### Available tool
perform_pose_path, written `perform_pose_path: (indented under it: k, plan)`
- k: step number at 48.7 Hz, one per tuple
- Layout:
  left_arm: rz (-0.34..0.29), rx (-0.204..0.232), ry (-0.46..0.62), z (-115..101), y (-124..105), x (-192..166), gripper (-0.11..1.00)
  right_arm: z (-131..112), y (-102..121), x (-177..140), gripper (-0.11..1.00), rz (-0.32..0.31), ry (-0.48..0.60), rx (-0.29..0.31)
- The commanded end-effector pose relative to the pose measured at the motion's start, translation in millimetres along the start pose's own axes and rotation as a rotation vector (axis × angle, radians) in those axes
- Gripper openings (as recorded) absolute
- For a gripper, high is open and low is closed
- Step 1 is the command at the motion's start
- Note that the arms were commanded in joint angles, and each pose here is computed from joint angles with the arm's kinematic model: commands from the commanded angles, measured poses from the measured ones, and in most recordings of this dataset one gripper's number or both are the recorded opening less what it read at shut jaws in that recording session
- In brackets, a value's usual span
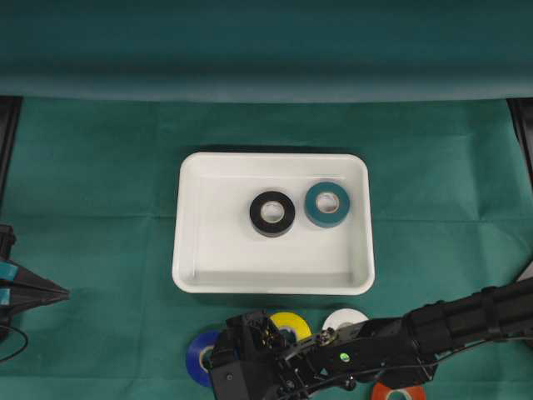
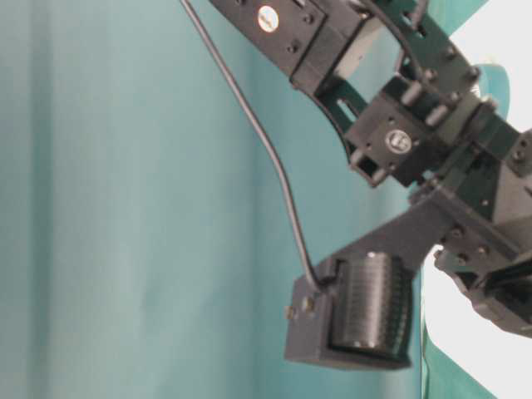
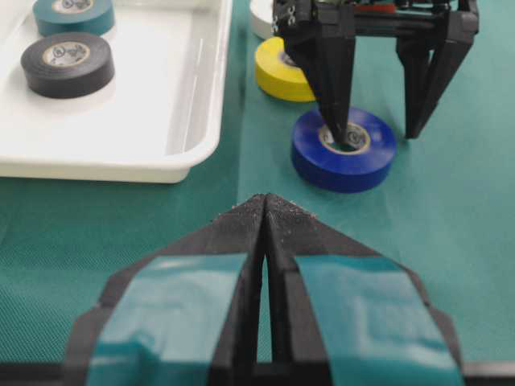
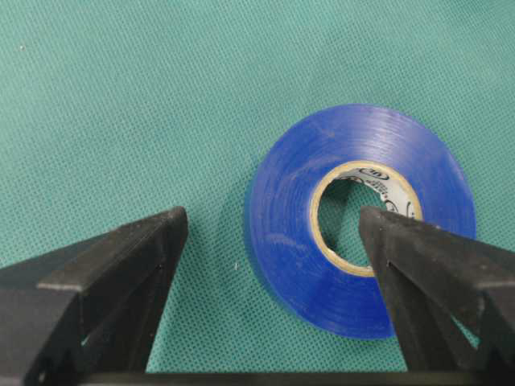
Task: Put the tape into the white case with the right arm.
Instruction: 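Close the right gripper on the blue tape roll's inner rim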
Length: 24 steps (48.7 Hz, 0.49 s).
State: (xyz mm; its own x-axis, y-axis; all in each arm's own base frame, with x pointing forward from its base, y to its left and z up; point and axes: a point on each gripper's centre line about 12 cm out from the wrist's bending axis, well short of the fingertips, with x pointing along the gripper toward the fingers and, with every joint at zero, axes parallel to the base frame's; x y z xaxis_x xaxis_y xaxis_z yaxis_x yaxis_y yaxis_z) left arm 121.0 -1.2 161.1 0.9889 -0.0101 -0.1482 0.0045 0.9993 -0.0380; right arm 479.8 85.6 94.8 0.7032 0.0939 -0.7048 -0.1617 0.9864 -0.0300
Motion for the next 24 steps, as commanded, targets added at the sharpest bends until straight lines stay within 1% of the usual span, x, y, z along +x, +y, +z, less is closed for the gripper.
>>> perform_pose_path:
  k: [1, 11, 16, 20, 22, 24]
  plan:
    - [0.002, 0.0, -0.003, 4.6, 0.0, 0.7, 0.0, 16.6, 2.1, -7.2, 0.74, 0.005, -0.044, 0.0]
    - [0.0, 0.0, -0.003, 4.6, -0.2, 0.7, 0.0, 17.3, 2.2, -7.8, 0.73, 0.005, -0.047, 0.0]
    - [0.002, 0.0, -0.003, 4.6, 0.0, 0.7, 0.0, 19.1, 2.1, -7.5, 0.69, 0.005, -0.05, -0.001]
    - [0.001, 0.0, -0.005, 4.7, 0.0, 0.7, 0.0, 20.5, 1.4, -7.6, 0.58, 0.004, -0.055, -0.002]
    - [0.0, -0.002, -0.003, 4.6, -0.2, 0.7, 0.0, 20.4, 1.3, -7.6, 0.49, 0.003, -0.053, 0.0]
    - [0.0, -0.002, -0.002, 4.4, -0.2, 0.7, 0.0, 21.0, 1.3, -7.6, 0.36, 0.003, -0.055, 0.0]
